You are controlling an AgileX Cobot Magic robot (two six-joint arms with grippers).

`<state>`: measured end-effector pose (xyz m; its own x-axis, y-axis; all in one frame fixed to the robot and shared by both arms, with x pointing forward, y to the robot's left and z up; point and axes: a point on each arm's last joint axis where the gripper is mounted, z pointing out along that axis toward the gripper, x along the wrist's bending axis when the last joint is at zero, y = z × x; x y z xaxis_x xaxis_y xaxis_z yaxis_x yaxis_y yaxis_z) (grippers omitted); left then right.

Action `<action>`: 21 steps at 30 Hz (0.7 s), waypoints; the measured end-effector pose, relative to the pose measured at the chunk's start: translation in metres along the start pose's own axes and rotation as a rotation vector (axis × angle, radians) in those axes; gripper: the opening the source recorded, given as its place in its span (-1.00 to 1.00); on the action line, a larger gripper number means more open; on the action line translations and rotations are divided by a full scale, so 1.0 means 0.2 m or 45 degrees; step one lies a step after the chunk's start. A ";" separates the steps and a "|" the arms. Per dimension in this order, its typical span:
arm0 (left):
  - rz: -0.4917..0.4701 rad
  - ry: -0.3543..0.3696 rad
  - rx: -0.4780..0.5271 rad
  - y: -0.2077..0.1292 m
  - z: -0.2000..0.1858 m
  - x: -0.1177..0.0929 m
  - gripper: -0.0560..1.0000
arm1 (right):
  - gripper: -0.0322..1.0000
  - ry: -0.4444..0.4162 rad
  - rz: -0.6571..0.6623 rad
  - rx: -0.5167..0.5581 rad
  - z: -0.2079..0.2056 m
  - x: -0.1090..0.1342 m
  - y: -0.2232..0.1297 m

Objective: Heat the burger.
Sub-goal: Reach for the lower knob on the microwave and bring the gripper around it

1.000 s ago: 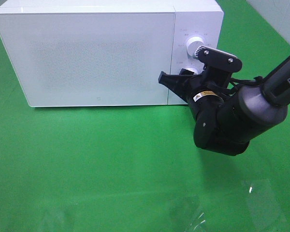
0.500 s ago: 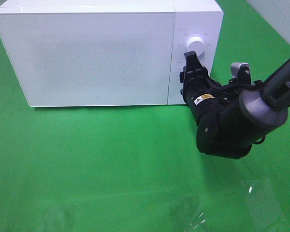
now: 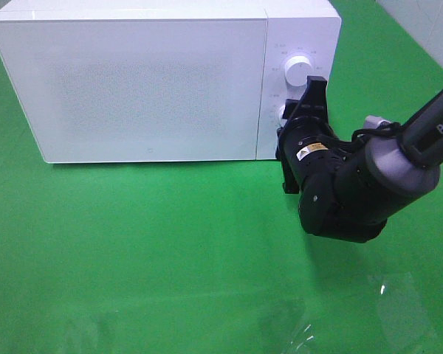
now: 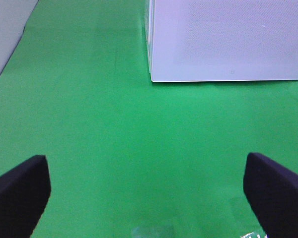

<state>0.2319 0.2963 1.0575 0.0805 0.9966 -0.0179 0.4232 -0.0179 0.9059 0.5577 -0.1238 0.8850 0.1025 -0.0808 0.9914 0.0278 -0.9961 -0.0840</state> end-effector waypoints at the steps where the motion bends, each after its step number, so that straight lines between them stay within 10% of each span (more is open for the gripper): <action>1: 0.000 0.000 0.000 0.00 0.00 0.00 0.96 | -0.12 0.001 0.000 0.000 0.00 0.00 0.00; 21: 0.000 0.000 0.000 0.00 0.00 0.00 0.96 | -0.12 0.001 -0.037 -0.003 0.00 0.00 0.00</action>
<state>0.2319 0.2963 1.0575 0.0805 0.9966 -0.0179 0.4232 -0.0179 0.9059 0.5577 -0.1240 0.8851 0.1010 -0.0516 0.9935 0.0288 -0.9981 -0.0548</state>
